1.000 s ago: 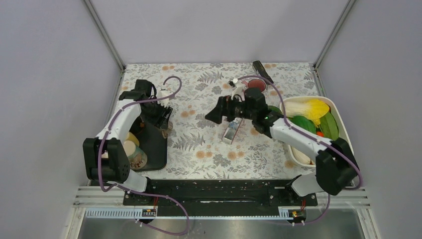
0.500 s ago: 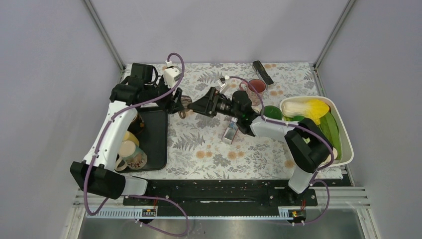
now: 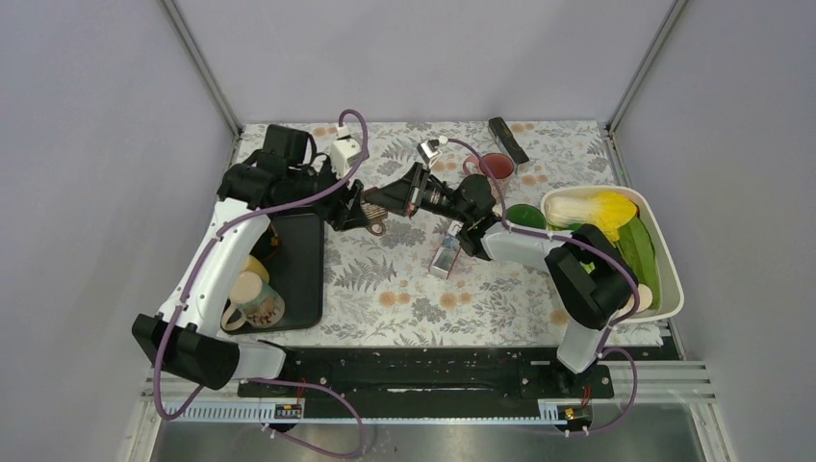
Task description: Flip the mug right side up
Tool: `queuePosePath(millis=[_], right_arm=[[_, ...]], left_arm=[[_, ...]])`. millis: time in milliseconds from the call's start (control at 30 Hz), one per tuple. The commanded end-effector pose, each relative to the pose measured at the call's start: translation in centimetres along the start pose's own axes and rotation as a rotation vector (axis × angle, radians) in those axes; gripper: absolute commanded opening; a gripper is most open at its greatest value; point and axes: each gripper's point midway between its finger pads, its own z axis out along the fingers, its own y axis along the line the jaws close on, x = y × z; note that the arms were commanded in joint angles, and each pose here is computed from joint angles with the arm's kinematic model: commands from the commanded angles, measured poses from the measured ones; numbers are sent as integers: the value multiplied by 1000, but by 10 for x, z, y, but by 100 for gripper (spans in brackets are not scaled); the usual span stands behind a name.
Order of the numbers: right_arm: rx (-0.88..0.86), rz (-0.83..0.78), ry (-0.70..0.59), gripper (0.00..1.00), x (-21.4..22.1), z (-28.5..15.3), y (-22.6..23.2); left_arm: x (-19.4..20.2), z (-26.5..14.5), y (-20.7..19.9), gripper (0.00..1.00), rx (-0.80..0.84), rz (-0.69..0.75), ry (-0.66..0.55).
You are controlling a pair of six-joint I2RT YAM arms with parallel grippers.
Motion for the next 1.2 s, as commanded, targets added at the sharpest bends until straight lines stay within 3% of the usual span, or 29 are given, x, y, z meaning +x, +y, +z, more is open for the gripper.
queuePosePath(millis=[0,67,100,200,300,333,467,567,800,1167], right_arm=[[-145,-30,2,0,-2,-3,44],[-80,-69,-30,0,-13,-14,30],[-34,-100,-38,0,-19,-18,22],[233,-255,-20,0,-39,-34,-23],[581,-568,65,0,-67,-55,-70],[671,-723,120,0,-80,-63,-84],[963,-996,362,0,-122,-85,-128],[1097,-1055,512,0,-137,-97,-161],[1181,-1067,667,0,-143,-105,-219],[1267,-978,807,3,-128,-128,-268]], left_arm=[[-29,-12,7,43,-65,82,-100],[-25,-16,13,97,-113,87,-91],[-23,-20,17,99,-140,87,-88],[-15,-35,35,99,-232,64,-85],[-3,-50,54,99,-318,19,-66],[4,-54,62,99,-350,7,-48],[42,-60,88,99,-432,-15,80],[76,-62,110,99,-501,-5,210],[135,-76,140,99,-610,0,463],[191,-93,153,99,-647,-115,605]])
